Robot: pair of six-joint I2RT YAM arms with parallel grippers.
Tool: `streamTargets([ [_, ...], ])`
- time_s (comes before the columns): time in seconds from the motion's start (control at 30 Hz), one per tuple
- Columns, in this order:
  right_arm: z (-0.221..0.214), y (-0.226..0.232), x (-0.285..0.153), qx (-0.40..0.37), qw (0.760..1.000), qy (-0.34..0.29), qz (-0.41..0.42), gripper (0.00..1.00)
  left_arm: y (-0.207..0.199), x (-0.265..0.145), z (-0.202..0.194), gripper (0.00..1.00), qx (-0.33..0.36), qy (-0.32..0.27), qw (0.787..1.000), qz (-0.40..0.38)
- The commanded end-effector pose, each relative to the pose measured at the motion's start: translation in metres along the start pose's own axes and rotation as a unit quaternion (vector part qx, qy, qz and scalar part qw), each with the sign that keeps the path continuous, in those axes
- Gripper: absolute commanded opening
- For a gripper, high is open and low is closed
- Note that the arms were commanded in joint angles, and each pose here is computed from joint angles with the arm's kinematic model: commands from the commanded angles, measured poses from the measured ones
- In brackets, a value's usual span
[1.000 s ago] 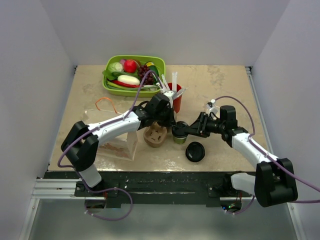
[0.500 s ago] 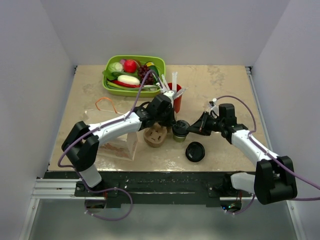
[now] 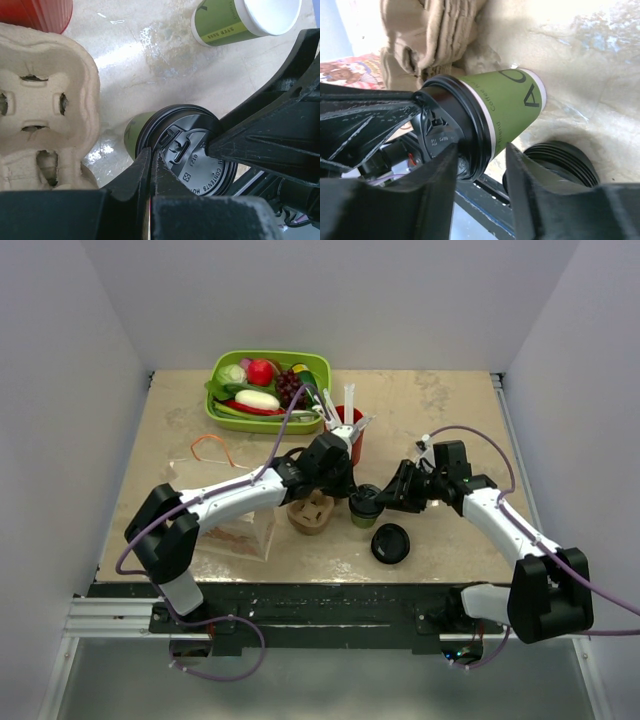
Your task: Pack the takeout coffee
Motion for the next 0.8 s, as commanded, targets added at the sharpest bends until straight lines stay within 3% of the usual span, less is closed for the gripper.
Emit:
streamTargets([
  [0.0, 0.003, -0.002, -0.006, -0.014, 1.000, 0.002, -0.024, 0.47, 0.045, 0.003, -0.055, 0.00, 0.008, 0.095, 0.992, 0.084],
  [0.17, 0.000, 0.000, 0.000, -0.002, 1.000, 0.009, -0.007, 0.46, 0.043, 0.001, -0.055, 0.00, 0.006, 0.094, 0.992, 0.078],
  [0.27, -0.002, -0.002, 0.008, 0.005, 1.000, 0.013, 0.005, 0.45, 0.039, -0.001, -0.055, 0.11, 0.005, 0.096, 0.993, 0.069],
  [0.33, -0.003, -0.006, 0.012, 0.009, 1.000, 0.015, -0.002, 0.35, 0.037, -0.002, -0.055, 0.12, 0.005, 0.098, 0.993, 0.061],
  [0.5, -0.008, -0.013, 0.012, 0.008, 1.000, 0.014, -0.016, 0.17, 0.034, -0.007, -0.054, 0.26, 0.008, 0.098, 0.994, 0.053],
  [0.6, -0.004, -0.012, 0.007, -0.003, 1.000, 0.006, -0.025, 0.16, 0.029, -0.009, -0.050, 0.34, 0.011, 0.091, 0.995, 0.046],
  [0.77, 0.007, -0.009, -0.003, -0.033, 0.998, -0.003, -0.044, 0.30, 0.018, -0.015, -0.038, 0.47, 0.022, 0.076, 0.996, 0.029],
])
Point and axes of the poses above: each gripper's point midway between its finger pads, its own x axis out along the fingers, its own y axis along the line the jaws close on, z = x × y, the point moved 3 cm from there along -x, back along the fingers, and after that the axes turned 15 degrees about -x, right-handed, at the moved point
